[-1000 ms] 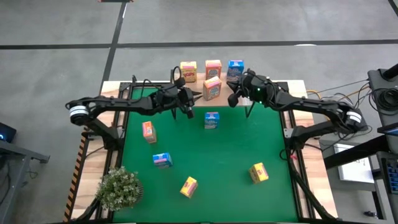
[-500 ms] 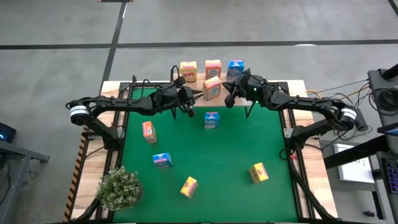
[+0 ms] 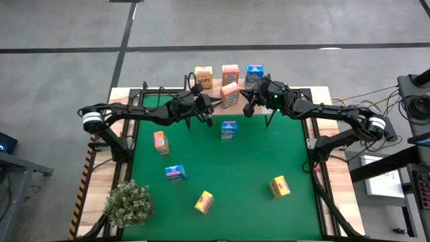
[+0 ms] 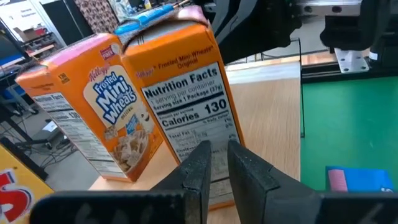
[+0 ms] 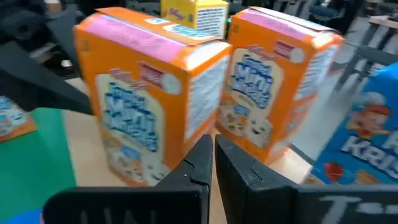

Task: Stack cereal on shelf
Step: Put the right orange cereal box on the shelf aligned with the other orange cereal box

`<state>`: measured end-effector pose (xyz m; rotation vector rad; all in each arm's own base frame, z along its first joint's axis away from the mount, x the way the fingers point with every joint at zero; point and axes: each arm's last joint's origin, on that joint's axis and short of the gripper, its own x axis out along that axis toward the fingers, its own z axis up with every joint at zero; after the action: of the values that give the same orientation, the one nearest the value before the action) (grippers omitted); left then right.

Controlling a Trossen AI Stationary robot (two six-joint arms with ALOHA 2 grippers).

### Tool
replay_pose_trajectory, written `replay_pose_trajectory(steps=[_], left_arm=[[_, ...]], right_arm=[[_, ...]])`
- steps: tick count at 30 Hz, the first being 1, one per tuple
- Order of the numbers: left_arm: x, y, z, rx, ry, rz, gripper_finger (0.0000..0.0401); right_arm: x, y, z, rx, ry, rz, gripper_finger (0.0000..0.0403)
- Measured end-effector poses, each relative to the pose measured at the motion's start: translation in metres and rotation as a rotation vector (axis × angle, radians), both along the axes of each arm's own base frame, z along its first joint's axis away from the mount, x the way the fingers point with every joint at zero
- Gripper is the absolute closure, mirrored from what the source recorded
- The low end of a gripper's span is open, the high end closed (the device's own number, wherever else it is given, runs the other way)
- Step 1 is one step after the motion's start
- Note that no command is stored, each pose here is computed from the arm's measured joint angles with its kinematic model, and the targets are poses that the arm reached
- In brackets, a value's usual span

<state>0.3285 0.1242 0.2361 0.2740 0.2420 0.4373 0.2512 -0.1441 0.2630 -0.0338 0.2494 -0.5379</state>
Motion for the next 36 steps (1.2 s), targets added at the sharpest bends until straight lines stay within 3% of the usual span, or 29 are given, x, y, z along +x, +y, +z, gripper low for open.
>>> replay_pose_trajectory(steps=[5,27,36], left_arm=[[0.0,0.001,0.0,0.0,0.002,0.007,0.0363],[-0.003,0.011,0.002,-0.015,0.003,0.041,0.0363],[-0.008,0.008,-0.003,-0.077,0.095,0.046,0.0363]], right_arm=[[0.002,0.002,-0.001,-0.004,0.008,0.081,0.0394],[-0.008,0.009,0.003,0.033,0.059,0.098,0.0394],[-0.023,0.018,0.007,0.096,0.122,0.1,0.0394]])
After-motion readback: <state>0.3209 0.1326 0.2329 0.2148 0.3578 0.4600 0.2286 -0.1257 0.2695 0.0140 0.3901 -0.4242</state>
